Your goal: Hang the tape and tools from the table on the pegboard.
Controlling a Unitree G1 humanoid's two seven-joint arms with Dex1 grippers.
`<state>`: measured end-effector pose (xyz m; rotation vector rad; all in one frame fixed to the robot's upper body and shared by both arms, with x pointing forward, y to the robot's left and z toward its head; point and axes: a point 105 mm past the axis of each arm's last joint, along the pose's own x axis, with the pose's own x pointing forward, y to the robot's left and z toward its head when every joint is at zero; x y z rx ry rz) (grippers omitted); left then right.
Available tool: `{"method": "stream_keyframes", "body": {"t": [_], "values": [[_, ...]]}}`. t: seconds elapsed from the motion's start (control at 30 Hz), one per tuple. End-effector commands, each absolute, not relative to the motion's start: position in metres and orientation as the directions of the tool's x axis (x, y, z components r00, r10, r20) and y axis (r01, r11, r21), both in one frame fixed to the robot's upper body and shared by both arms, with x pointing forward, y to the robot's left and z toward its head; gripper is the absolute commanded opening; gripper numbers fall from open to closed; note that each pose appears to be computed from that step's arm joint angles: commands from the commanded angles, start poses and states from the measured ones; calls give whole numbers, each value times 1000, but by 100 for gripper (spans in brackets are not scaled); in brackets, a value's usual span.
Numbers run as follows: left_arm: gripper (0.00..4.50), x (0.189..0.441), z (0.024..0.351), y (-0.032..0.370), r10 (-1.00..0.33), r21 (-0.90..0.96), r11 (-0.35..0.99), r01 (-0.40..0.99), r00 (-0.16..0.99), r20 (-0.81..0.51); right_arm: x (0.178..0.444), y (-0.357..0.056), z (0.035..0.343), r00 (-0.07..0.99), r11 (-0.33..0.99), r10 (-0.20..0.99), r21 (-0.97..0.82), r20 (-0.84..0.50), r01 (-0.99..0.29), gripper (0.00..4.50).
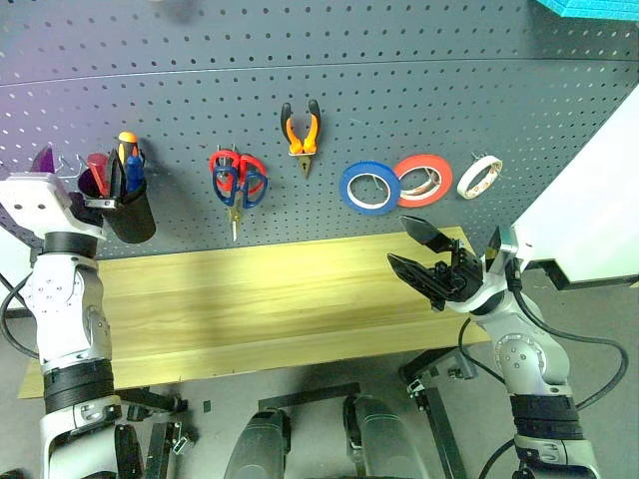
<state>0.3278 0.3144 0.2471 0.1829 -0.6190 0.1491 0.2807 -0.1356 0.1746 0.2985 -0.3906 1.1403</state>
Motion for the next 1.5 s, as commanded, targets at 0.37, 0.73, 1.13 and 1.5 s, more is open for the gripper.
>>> {"method": "stream_keyframes", "body": {"t": [0.37,0.73,1.13,1.5], "values": [[446,323,270,218,-309,305,941,146,738,600,280,-132,185,350,402,799,-1,489,-916,450],[446,318,206,173,-423,252,904,345,811,404,319,-138,163,654,723,554,92,514,-685,450],[446,311,101,204,-184,93,981,172,972,147,330,-154,114,876,892,352,165,330,-420,450],[446,296,58,247,80,81,993,-81,997,12,310,-195,55,978,979,173,91,120,-184,450]]}}
